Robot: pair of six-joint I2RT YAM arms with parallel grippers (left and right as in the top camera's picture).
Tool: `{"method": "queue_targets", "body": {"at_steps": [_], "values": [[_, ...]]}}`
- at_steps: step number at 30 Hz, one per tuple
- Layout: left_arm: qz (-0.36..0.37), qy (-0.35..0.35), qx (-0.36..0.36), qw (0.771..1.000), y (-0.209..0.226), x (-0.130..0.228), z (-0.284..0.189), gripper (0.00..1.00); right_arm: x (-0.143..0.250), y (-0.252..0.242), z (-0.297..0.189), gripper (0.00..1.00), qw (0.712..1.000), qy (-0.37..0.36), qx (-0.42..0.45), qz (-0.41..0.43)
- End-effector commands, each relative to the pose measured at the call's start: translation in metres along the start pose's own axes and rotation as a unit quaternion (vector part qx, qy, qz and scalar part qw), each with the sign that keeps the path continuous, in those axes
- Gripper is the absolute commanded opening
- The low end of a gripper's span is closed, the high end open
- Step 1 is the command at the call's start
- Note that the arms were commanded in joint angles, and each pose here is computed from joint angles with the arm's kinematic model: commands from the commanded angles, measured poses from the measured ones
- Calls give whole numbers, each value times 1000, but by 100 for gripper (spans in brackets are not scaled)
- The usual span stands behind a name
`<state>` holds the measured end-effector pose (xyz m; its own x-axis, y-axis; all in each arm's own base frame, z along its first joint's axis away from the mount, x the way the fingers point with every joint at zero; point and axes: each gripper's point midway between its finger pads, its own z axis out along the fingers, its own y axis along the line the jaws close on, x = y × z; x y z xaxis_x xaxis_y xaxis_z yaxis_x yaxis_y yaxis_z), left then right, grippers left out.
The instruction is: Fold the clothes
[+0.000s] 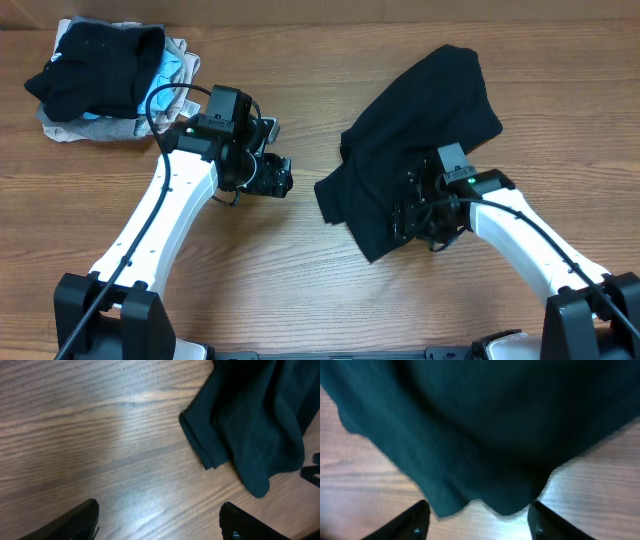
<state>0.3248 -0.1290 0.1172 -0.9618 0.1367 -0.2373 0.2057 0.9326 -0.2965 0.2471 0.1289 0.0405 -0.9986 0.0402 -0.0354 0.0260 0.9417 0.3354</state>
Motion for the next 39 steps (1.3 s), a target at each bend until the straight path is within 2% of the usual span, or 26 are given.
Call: {"method": "queue_targets", "body": {"at_steps": [1, 3, 4, 8, 13, 17, 22, 29, 34, 39], "values": [[-5, -12, -1, 1000, -1, -2, -1, 80, 4, -4, 9, 64, 1000, -10, 4, -4], [-3, -20, 0, 1000, -2, -6, -1, 80, 3, -7, 18, 61, 1000, -13, 6, 1], [-2, -23, 1, 1000, -2, -8, -1, 81, 3, -7, 21, 56, 1000, -13, 6, 4], [5, -45, 3, 999, -4, -19, -2, 80, 2, -9, 25, 5, 1000, -9, 7, 20], [33, -58, 8, 998, -16, -24, 0, 79, -17, -8, -13, 4, 997, -23, -3, 69], [99, -50, 15, 994, -37, -18, 6, 79, -38, -5, -93, 4, 994, -72, -10, 78], [135, -34, 23, 990, -53, -11, 17, 82, -51, 4, -173, 4, 990, -131, -14, 43], [179, -28, 27, 983, -57, -20, 64, 83, -66, -7, -214, 4, 982, -182, 0, 56], [181, -29, 58, 981, -62, -28, 99, 84, -66, -38, -223, 4, 977, -190, 13, 99], [183, -8, 80, 980, -67, -20, 123, 84, -67, -74, -236, 4, 968, -208, 28, 137]]}}
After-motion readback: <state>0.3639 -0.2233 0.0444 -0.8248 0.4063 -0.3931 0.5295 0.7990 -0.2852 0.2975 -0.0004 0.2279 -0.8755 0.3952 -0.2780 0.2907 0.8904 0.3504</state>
